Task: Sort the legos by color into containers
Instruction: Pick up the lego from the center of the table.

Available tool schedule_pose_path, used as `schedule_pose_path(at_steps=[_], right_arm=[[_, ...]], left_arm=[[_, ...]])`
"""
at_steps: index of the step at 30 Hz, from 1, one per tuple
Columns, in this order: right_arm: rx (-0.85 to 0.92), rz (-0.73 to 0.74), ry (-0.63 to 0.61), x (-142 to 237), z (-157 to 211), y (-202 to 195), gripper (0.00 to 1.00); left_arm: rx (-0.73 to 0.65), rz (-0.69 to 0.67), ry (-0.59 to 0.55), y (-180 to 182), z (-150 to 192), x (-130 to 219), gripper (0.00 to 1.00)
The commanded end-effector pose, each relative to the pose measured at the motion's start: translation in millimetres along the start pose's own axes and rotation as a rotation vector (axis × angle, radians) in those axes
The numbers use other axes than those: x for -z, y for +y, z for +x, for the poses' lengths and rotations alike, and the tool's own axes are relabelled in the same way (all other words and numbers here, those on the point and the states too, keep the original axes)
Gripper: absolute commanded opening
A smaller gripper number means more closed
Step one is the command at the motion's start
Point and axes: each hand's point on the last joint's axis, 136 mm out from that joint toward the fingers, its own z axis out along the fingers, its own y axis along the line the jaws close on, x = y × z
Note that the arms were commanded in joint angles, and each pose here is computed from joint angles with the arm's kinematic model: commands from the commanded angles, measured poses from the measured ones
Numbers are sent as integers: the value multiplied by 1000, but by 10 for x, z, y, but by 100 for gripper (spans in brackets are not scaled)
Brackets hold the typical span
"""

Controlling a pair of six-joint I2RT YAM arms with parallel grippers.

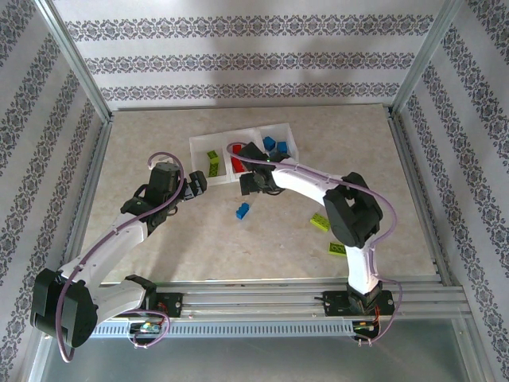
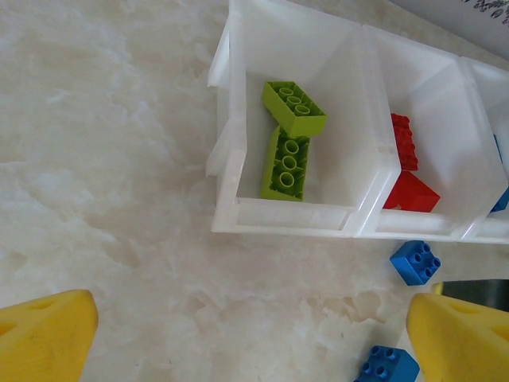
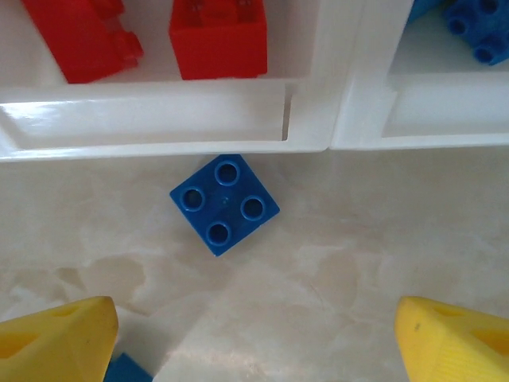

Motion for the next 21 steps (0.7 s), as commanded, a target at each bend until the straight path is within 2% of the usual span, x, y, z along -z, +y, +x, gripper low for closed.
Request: schedule_pose_path(at_steps=[1, 13, 21], right_arm=[[38, -9, -13, -67, -80, 103, 85], [123, 17, -17, -319, -186, 181, 69], [144, -2, -8, -410, -211, 257, 66]], left_arm=[[21, -5, -18, 47, -39, 25, 100], [18, -11, -16, 56, -38, 22, 100], [16, -14, -13, 65, -29, 22, 100]])
